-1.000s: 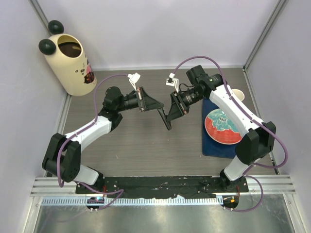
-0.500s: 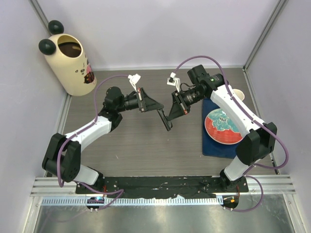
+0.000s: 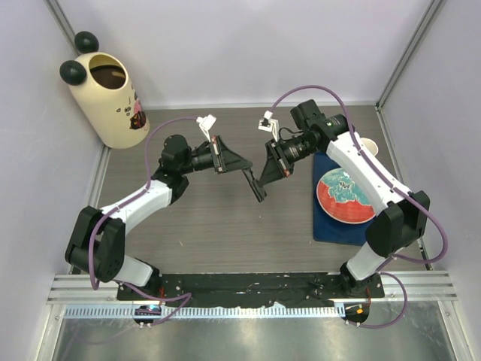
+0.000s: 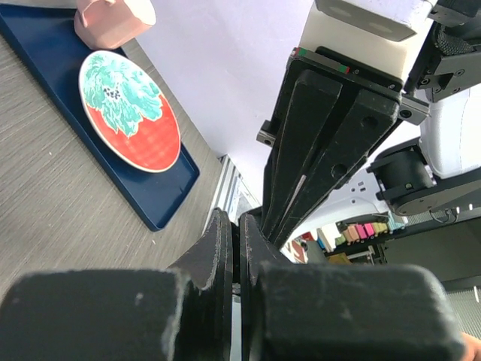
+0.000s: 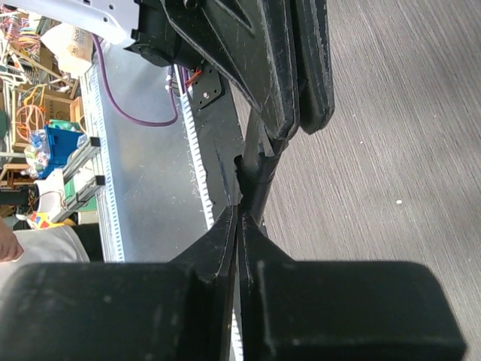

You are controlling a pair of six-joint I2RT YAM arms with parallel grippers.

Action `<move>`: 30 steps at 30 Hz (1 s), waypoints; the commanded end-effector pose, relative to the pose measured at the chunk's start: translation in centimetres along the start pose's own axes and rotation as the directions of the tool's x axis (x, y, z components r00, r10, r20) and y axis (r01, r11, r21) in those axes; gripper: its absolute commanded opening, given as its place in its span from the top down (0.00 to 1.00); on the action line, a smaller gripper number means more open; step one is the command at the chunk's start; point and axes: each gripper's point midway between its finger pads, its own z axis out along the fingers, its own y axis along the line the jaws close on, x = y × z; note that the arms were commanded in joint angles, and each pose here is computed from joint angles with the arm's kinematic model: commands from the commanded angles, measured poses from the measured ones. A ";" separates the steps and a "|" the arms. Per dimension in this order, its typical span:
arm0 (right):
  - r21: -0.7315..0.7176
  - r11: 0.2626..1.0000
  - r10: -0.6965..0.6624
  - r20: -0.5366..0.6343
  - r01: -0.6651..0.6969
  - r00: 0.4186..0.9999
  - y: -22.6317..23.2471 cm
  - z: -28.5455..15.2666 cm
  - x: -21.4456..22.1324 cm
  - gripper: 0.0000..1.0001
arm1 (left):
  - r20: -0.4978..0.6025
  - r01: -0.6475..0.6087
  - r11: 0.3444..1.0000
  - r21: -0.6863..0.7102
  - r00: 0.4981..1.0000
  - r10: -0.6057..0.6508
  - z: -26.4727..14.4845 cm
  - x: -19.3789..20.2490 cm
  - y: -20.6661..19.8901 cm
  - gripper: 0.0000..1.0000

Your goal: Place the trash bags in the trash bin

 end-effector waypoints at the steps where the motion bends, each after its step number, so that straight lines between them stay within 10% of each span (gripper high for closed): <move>1: -0.038 0.999 -0.028 0.024 0.029 0.999 0.8 0.5 -0.9 0.88 | 0.038 -0.038 0.999 0.035 0.999 0.037 0.0 -1.2 -1.2 1.00; 19: 0.010 0.999 -0.051 -0.001 0.051 0.999 0.6 1.2 -0.9 0.55 | 0.055 -0.031 0.999 0.018 0.998 0.030 -0.2 -1.5 -0.6 1.00; 26: 0.122 0.990 -0.074 -0.008 0.074 0.997 -0.7 0.8 -1.1 0.96 | 0.048 -0.021 1.000 0.012 0.999 0.020 -0.2 -1.3 -0.4 1.00; 30: 0.174 0.981 -0.083 -0.011 0.084 0.996 -1.0 0.1 -1.0 0.97 | 0.046 -0.014 1.000 -0.020 0.999 0.014 -0.6 -1.0 0.4 1.00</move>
